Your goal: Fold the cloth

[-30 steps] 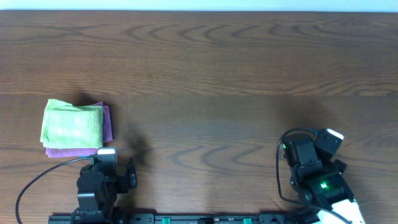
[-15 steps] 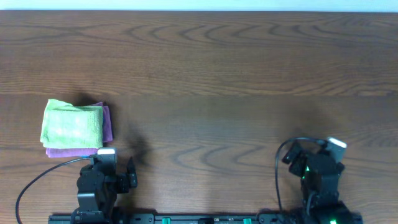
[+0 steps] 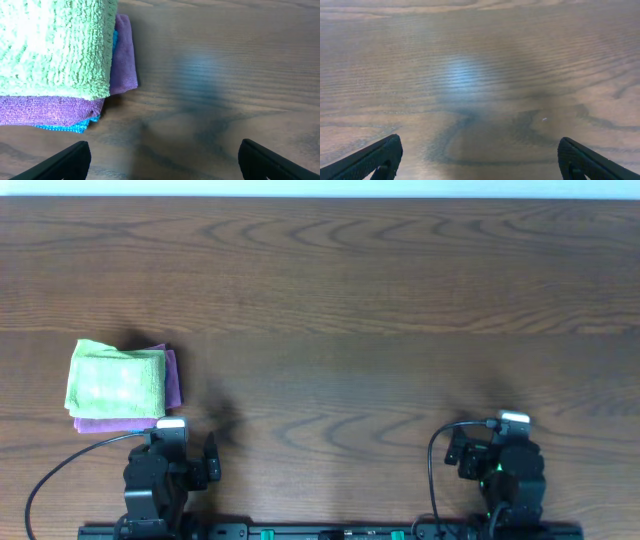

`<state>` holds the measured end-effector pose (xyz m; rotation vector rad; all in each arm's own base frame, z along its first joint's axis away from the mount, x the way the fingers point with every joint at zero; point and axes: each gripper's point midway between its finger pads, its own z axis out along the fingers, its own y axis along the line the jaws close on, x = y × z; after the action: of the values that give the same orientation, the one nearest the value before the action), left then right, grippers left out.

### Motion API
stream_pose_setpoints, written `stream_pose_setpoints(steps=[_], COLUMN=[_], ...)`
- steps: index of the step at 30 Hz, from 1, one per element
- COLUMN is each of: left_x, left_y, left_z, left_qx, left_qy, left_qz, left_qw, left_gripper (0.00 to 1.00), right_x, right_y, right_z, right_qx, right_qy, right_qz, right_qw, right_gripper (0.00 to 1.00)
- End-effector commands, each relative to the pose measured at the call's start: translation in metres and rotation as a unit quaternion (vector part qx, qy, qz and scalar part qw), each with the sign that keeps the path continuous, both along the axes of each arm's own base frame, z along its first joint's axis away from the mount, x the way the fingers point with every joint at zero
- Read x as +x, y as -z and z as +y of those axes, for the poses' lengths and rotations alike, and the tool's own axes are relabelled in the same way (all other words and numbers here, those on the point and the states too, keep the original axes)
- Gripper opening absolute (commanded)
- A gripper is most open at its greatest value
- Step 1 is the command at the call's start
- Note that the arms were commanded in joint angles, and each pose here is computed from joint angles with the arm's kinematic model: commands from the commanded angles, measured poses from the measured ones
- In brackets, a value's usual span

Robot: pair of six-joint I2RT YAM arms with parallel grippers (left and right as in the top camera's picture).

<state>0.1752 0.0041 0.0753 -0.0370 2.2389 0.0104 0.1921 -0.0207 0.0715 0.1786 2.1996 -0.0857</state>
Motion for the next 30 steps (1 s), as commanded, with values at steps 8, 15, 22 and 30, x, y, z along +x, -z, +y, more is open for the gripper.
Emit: stream_pose_setpoints(steps=[8, 15, 22, 30], left_x=[-0.0069, -0.0069, -0.0069, -0.0069], left_y=[0.0224, 0.0224, 0.0224, 0.0224], left_z=[0.0009, 0.0009, 0.0008, 0.0009], left_qx=[-0.006, -0.006, -0.006, -0.006], left_qy=[-0.007, -0.007, -0.007, -0.007], left_qz=[0.033, 0.033, 0.033, 0.033], left_qw=[0.999, 0.999, 0.999, 0.999], left_gripper=[0.95, 0.95, 0.95, 0.95], right_x=[-0.0003, -0.0003, 0.0009, 0.0009], right_y=[-0.0055, -0.0055, -0.0074, -0.0074], right_z=[-0.0030, -0.0030, -0.0030, -0.0030], right_qx=[-0.041, -0.041, -0.041, -0.041], right_qy=[-0.025, -0.024, -0.024, -0.024], right_qz=[-0.020, -0.020, -0.024, -0.024], right_qw=[0.999, 0.999, 0.999, 0.999], right_gripper=[0.99, 0.99, 0.99, 0.99])
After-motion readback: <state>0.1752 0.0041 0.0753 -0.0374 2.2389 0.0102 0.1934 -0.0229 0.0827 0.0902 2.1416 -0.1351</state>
